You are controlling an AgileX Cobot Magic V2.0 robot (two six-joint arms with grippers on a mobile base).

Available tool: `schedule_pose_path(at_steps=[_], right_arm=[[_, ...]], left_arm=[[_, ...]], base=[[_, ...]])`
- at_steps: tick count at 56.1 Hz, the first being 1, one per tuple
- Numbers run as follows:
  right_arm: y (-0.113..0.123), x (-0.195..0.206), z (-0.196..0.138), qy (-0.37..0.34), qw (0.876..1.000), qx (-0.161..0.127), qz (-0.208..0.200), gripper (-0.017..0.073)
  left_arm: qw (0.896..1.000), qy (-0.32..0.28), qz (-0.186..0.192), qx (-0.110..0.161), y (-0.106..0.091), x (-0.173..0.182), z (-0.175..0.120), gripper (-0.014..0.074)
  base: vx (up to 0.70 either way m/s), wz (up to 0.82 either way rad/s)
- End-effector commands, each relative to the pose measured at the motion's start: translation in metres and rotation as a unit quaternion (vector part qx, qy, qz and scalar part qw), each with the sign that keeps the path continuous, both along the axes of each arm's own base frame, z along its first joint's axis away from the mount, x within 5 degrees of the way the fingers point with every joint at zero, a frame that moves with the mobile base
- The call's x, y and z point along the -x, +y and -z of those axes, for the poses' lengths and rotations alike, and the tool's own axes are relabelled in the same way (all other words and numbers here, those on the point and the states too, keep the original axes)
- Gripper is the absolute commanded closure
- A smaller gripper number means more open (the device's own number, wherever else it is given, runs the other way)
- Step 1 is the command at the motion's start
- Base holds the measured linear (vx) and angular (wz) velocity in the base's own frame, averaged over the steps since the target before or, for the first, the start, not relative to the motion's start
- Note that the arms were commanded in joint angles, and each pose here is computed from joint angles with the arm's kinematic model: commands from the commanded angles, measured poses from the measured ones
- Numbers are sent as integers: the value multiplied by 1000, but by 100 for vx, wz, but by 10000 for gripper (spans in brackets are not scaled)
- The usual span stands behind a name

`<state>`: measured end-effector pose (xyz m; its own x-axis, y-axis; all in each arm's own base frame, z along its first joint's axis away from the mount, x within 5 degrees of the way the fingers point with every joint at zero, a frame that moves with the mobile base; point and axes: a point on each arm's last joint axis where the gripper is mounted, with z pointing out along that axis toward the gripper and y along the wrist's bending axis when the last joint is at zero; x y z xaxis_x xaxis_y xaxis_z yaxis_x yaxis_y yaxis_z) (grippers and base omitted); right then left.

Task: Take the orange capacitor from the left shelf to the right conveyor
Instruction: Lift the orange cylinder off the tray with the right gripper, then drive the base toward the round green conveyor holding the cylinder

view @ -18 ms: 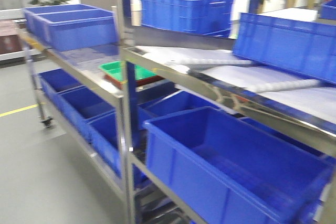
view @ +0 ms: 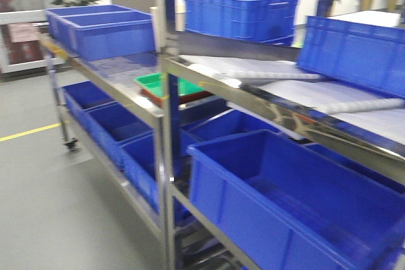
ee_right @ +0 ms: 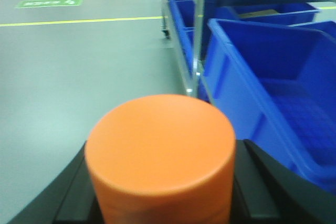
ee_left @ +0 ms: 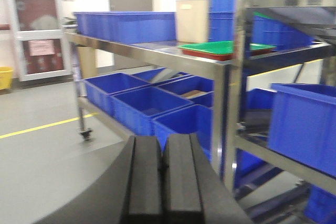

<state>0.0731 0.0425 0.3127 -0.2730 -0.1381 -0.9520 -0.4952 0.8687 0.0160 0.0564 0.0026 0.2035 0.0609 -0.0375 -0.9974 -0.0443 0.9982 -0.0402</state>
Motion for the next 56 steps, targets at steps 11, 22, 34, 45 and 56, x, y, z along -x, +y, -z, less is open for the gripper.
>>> schedule_pose_path(at_steps=[11,22,34,45,56], right_arm=[[-1,-2,-16,-48,999,-19,9,191],[-1,-2,-16,-48,999,-19,9,191],[-1,-2,-16,-47,999,-19,8,191],[-1,-2,-16,-47,999,-19,8,191],[-1,-2,-16,-47,999,-19,8,191]], left_arm=[[1000,-30,0,2,0,0,3,600],[1000,-30,0,2,0,0,3,600],[1000,-30,0,2,0,0,3,600],[1000,-30,0,2,0,0,3,600],[1000,-30,0,2,0,0,3,600]], base=[[1,37],[1,36],[3,34],[5,32],[7,30]])
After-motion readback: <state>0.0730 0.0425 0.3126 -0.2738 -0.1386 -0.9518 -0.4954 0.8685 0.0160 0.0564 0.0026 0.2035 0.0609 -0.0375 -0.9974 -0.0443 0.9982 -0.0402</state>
